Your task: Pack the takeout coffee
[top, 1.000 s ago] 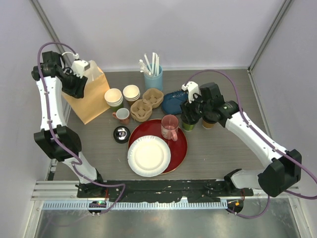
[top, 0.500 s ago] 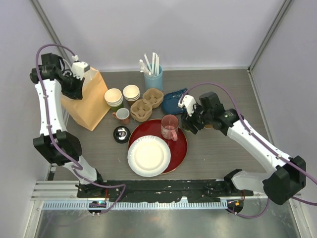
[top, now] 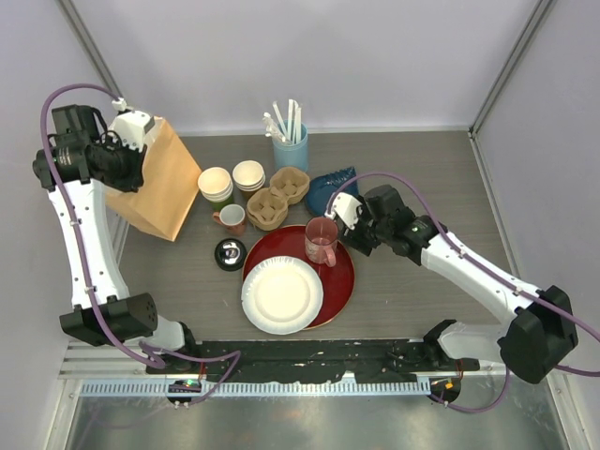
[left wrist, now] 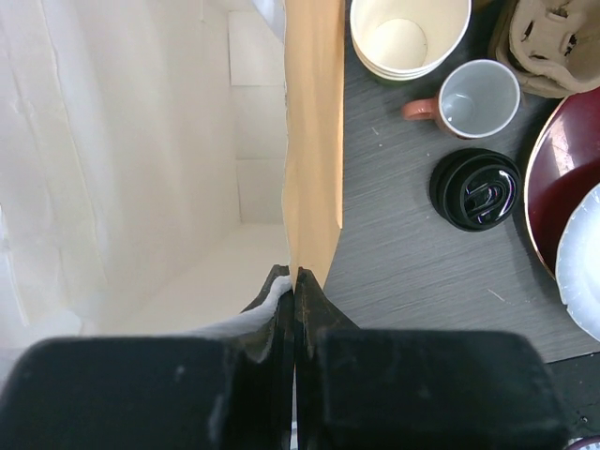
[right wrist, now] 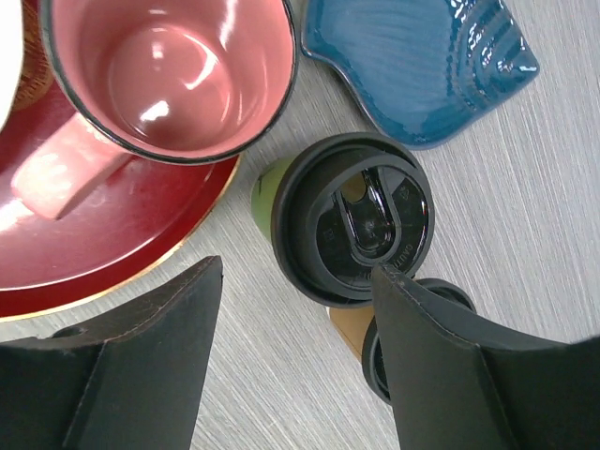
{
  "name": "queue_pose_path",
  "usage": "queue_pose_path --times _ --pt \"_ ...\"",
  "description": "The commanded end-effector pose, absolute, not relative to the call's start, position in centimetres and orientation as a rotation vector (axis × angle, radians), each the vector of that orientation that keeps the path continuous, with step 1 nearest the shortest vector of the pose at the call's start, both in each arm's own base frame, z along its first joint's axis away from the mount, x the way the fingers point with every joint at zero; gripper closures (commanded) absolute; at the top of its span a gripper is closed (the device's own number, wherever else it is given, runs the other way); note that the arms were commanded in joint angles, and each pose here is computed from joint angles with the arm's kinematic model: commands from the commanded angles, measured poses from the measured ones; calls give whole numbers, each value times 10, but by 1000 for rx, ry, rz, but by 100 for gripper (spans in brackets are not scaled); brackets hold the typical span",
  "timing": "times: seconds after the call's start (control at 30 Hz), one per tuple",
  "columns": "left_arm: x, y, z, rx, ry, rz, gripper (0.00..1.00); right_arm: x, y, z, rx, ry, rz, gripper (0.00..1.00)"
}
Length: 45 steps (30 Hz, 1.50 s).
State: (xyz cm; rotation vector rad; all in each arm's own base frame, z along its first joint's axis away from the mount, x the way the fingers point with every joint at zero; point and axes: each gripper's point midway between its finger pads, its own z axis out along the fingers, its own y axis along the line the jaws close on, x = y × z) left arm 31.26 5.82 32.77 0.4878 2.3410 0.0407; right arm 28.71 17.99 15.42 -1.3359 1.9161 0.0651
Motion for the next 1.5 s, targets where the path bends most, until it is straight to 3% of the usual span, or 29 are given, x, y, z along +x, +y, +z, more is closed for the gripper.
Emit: queue_pose_path --times 0.0,0.77,0.9,1.1,1.27,1.47 --pt "310 58 343 467 2299 66 100 309 174 160 -1291 1860 -74 30" --pt "311 49 347 500 2271 9 100 338 136 136 -1134 1964 -400 34" --pt "311 49 346 502 2271 10 100 329 152 134 -1200 1936 -282 34" --pt "310 46 346 510 2267 -4 100 336 136 145 -1130 1949 -400 31" --pt "311 45 347 513 2263 -11 100 323 164 150 -1203 1871 -241 29" --pt "311 44 344 519 2271 -27 100 312 186 199 -1173 1722 -86 22"
